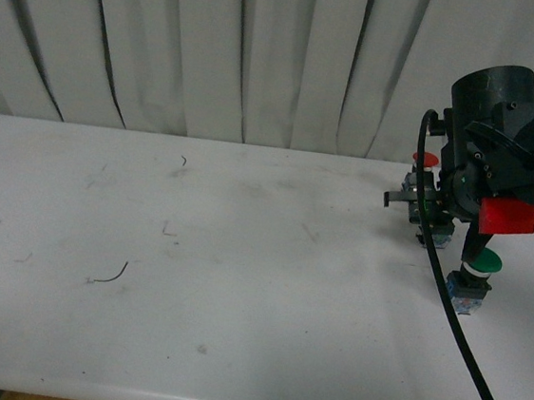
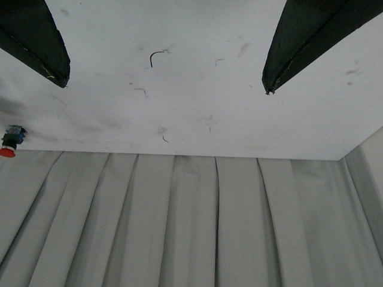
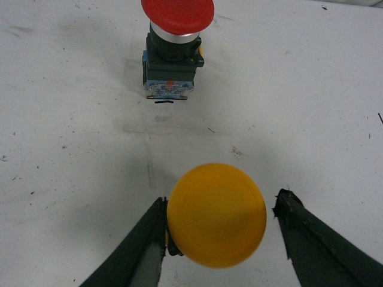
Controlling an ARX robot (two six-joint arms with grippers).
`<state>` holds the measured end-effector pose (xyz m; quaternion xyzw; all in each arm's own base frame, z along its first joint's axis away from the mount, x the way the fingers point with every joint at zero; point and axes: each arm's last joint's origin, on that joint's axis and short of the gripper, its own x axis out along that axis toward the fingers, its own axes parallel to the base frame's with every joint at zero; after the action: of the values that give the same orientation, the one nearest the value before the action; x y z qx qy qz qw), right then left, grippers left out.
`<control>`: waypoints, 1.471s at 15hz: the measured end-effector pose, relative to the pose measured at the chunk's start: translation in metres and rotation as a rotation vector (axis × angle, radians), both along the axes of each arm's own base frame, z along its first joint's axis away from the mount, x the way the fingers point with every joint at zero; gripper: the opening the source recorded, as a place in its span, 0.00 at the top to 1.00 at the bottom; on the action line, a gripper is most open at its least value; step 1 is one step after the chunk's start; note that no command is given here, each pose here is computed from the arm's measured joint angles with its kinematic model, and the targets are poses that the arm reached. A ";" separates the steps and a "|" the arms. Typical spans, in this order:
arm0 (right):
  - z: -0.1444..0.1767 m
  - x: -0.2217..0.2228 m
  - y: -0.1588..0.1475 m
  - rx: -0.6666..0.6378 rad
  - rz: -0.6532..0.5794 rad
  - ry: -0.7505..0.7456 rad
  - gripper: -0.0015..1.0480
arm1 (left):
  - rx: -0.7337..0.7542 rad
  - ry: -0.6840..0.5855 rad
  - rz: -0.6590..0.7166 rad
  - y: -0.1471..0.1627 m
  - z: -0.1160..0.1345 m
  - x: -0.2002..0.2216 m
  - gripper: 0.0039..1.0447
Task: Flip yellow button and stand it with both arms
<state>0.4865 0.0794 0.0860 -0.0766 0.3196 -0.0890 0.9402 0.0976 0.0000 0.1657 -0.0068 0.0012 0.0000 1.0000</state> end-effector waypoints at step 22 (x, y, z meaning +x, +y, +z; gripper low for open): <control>0.124 -0.320 -0.079 0.162 0.180 -0.667 0.98 | 0.000 0.000 0.000 0.000 0.000 0.000 0.06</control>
<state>0.1663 0.0000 0.2102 0.0033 -0.0070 -0.0002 1.0000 0.0976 0.0000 0.1657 -0.0068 0.0012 0.0000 1.0000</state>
